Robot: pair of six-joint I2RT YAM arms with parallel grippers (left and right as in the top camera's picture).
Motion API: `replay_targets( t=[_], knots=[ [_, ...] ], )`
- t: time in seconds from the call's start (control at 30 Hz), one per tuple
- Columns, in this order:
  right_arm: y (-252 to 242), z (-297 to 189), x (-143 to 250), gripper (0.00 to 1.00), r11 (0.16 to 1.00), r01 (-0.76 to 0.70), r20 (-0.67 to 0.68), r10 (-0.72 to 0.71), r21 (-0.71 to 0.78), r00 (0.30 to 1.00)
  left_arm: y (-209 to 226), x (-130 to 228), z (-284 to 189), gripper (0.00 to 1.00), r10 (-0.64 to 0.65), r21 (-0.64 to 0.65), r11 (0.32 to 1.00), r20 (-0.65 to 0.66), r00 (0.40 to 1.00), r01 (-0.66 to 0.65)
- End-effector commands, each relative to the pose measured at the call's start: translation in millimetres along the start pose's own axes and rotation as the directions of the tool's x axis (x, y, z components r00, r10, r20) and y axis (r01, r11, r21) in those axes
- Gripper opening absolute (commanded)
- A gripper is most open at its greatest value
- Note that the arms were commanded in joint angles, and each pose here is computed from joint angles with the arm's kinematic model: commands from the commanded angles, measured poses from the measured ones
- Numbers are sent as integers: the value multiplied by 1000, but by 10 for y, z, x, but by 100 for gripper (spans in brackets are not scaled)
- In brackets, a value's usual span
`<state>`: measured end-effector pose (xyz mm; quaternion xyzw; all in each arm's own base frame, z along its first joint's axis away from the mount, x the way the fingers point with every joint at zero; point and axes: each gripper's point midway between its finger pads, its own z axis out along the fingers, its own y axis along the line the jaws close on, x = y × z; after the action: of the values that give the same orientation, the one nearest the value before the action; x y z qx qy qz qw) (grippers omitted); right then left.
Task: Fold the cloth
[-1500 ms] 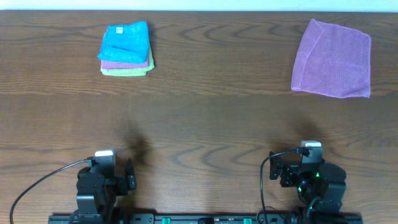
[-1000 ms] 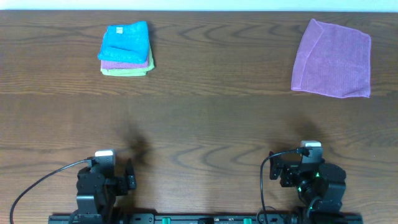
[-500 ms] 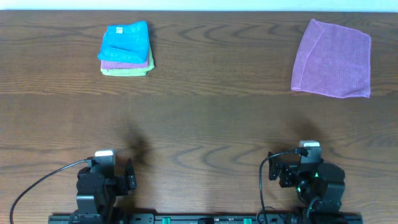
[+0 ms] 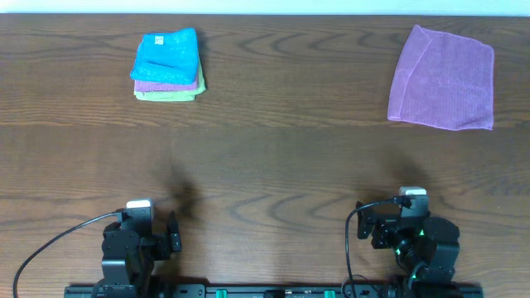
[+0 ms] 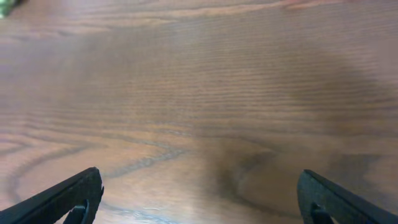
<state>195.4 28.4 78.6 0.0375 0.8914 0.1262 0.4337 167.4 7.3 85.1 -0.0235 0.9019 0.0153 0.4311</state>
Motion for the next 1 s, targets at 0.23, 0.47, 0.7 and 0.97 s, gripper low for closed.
replay_targets(
  t=[0.23, 0.47, 0.7, 0.97],
  knots=[
    [95, -5, 25, 99, 883, -467, -33, 466, -43, 884, 26, 228, 95, 95, 10, -15, 1000, -71, 997, -11],
    [195, -8, -273, 99, 885, -443, 41, 452, -141, 891, 26, 228, 95, 95, 10, -15, 1000, -71, 997, -11],
    [185, 88, -947, 99, 889, -418, 90, 439, -184, 894, 26, 228, 95, 95, 10, -15, 1000, -71, 997, -11],
    [-534, 535, -1486, 99, 768, -627, -42, 636, 130, 771, 26, 228, 95, 95, 10, -15, 1000, -71, 997, -11]
  ],
)
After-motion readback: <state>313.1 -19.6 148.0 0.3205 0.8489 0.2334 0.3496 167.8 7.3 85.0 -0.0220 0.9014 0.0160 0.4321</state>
